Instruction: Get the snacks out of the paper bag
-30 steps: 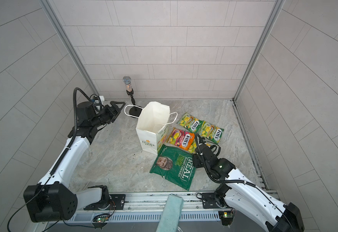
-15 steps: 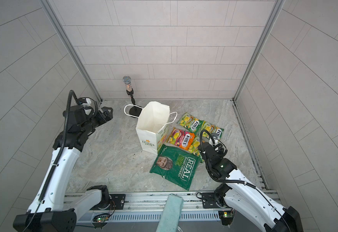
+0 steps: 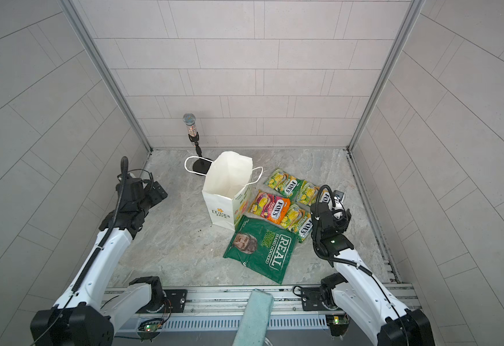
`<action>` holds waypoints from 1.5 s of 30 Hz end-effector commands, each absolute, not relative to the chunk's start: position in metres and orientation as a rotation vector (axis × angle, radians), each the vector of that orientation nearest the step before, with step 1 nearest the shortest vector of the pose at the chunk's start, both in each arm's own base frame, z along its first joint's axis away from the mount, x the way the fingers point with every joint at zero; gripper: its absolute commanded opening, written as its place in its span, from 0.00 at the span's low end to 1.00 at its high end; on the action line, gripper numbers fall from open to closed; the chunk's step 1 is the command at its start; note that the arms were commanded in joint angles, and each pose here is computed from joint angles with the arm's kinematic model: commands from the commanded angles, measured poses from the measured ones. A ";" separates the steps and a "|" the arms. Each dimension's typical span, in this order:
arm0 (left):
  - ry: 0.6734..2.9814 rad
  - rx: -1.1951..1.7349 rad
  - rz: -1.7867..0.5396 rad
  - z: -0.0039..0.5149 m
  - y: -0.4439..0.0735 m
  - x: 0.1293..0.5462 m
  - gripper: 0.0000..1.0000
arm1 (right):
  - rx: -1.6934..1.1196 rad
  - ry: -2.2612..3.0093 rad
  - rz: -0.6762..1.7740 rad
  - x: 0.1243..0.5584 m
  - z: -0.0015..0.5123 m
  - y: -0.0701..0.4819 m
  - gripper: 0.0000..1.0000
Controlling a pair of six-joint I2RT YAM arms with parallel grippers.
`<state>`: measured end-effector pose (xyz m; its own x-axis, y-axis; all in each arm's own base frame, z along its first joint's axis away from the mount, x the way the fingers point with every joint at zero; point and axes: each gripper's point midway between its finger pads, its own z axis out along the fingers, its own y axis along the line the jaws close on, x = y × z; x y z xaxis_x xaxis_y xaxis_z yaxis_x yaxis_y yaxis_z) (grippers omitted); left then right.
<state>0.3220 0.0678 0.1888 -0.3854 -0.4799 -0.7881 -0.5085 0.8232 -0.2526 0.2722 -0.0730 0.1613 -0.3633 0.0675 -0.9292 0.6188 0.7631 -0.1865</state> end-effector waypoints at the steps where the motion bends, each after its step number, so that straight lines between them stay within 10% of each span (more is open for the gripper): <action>1: 1.884 -0.740 0.134 0.193 0.088 0.327 0.95 | 0.554 1.765 -0.682 0.280 0.171 -0.084 0.70; 45: 1.784 -0.194 0.028 0.095 0.039 0.372 0.99 | 0.266 1.760 -0.469 0.361 0.116 -0.050 0.75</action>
<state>0.3686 0.0435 0.0721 -0.2948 -0.1411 -0.9451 -0.1890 0.9781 -0.0871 0.3564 -0.0532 0.1069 -0.2842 -0.0563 -0.9571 0.4438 0.8771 -0.1834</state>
